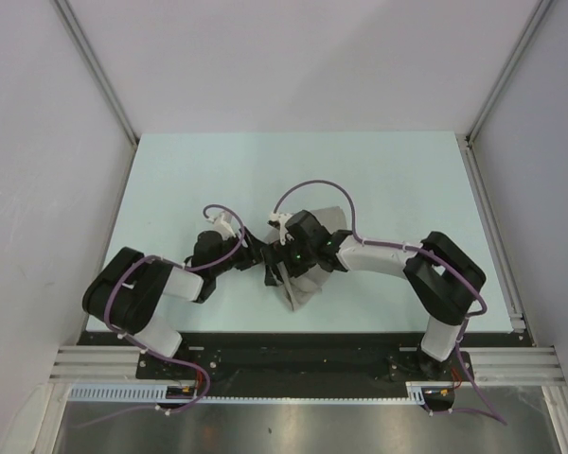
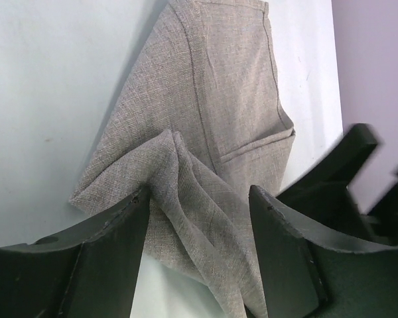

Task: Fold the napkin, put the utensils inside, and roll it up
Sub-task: Roll the napkin with the utensil

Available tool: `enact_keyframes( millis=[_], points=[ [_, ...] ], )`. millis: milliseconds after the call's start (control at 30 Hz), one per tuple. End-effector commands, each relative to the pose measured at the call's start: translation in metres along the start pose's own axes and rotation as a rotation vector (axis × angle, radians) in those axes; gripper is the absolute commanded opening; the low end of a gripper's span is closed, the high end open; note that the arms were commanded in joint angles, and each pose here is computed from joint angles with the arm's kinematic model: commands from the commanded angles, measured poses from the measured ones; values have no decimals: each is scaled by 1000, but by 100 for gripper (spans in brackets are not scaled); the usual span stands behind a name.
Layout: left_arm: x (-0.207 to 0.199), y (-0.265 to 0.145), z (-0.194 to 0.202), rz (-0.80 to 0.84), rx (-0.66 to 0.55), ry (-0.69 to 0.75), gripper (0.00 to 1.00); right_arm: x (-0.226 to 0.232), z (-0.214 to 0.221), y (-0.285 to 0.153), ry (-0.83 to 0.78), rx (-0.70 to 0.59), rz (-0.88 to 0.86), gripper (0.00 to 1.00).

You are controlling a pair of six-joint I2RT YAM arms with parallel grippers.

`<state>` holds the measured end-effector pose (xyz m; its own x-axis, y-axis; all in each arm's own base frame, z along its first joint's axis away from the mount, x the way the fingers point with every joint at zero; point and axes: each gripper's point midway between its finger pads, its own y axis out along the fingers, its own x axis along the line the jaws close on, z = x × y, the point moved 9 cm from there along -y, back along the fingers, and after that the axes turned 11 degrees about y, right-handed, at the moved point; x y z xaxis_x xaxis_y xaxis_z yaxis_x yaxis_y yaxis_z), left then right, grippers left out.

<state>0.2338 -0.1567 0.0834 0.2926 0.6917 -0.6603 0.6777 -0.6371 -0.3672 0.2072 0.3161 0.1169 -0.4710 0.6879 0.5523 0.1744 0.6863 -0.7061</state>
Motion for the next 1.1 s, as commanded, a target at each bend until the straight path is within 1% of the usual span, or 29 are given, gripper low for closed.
enact_keyframes(
  millis=[0, 33, 133, 400, 600, 767, 867, 967, 1000, 1067],
  points=[
    [-1, 4, -5, 24, -34, -15, 66, 12, -10, -22, -121, -133, 100, 97],
    [-1, 4, -5, 24, -33, -16, 66, 12, -12, -25, -127, -160, 127, 97],
    [-1, 4, -5, 21, -32, -16, 66, 10, -9, -26, -136, -162, 133, 98],
    [0, 4, -6, 7, -29, -15, 66, 14, 9, -12, -157, -105, 178, 97],
    [-2, 4, -8, 13, -32, -16, 66, 20, 20, -6, -159, -88, 208, 96],
    [-5, 3, -13, 11, -42, -5, 66, 24, 25, 4, -158, -91, 243, 93],
    [-5, 4, -14, 7, -42, -1, 66, 24, 28, 10, -155, -93, 287, 89],
    [-5, 4, -14, 10, -38, -1, 66, 21, 29, 13, -154, -91, 330, 82],
    [-5, 4, -14, 9, -39, 0, 66, 22, 29, 13, -146, -94, 336, 76],
    [-5, 3, -15, 9, -41, 2, 66, 20, 28, 10, -143, -92, 356, 71]
  ],
)
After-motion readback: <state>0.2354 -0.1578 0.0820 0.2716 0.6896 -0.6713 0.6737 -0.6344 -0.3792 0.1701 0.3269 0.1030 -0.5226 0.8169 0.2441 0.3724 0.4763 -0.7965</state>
